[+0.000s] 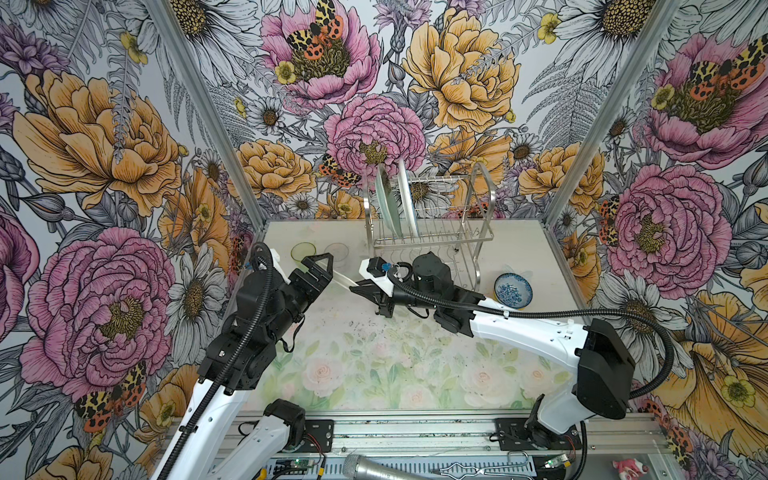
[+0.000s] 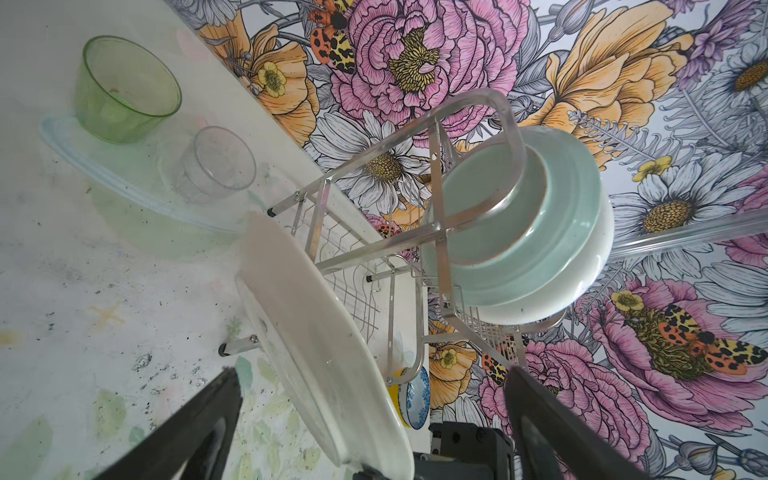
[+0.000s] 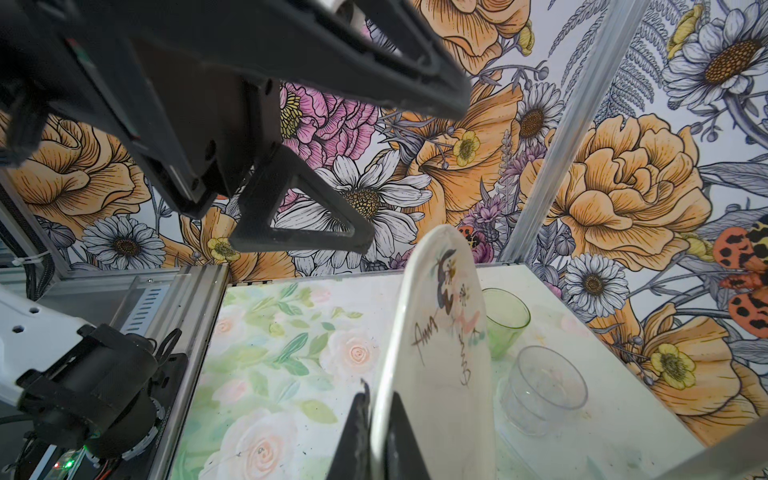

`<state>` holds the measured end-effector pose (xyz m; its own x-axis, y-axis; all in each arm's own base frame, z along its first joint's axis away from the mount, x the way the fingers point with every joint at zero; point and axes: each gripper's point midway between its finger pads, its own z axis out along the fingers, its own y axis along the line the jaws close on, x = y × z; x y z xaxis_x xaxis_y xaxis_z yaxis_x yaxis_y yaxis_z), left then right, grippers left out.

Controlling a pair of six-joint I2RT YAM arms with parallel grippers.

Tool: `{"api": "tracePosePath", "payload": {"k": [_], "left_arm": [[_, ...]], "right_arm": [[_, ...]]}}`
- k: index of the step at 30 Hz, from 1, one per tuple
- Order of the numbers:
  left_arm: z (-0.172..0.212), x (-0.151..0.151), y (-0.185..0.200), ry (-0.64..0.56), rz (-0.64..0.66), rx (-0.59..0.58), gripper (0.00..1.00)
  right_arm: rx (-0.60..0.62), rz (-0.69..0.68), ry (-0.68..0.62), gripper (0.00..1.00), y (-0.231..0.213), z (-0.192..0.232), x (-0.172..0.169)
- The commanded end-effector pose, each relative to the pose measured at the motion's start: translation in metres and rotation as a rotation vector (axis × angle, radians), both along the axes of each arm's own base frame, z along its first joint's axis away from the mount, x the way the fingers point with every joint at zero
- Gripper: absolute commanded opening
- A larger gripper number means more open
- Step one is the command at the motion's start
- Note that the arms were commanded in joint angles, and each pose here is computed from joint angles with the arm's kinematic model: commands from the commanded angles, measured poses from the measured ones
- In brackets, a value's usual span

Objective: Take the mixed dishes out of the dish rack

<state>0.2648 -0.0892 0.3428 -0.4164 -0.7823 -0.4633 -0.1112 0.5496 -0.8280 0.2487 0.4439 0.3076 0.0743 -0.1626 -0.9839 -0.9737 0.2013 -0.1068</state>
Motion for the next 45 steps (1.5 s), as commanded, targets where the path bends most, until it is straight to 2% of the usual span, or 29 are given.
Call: {"api": "tracePosePath", "payload": {"k": [1, 20, 32, 38, 45], "left_arm": [[-0.015, 0.005, -0.009, 0.052, -0.047, -0.043, 0.99], [-0.059, 0.028, -0.001, 0.188, -0.045, -0.093, 0.97], [-0.086, 0.021, 0.022, 0.227, -0.002, -0.116, 0.63], [-0.092, 0.019, 0.027, 0.234, 0.001, -0.125, 0.58], [-0.1, 0.016, 0.03, 0.246, -0.006, -0.139, 0.45]], "right_arm": [[0.182, 0.042, -0.181, 0.0, 0.008, 0.073, -0.005], [0.099, 0.027, -0.263, 0.0, 0.032, 0.041, -0.003], [0.052, 0.045, -0.313, 0.0, 0.056, 0.023, -0.006], [0.032, 0.054, -0.327, 0.0, 0.066, 0.014, -0.006], [0.021, 0.063, -0.347, 0.0, 0.073, 0.011, -0.008]]}}
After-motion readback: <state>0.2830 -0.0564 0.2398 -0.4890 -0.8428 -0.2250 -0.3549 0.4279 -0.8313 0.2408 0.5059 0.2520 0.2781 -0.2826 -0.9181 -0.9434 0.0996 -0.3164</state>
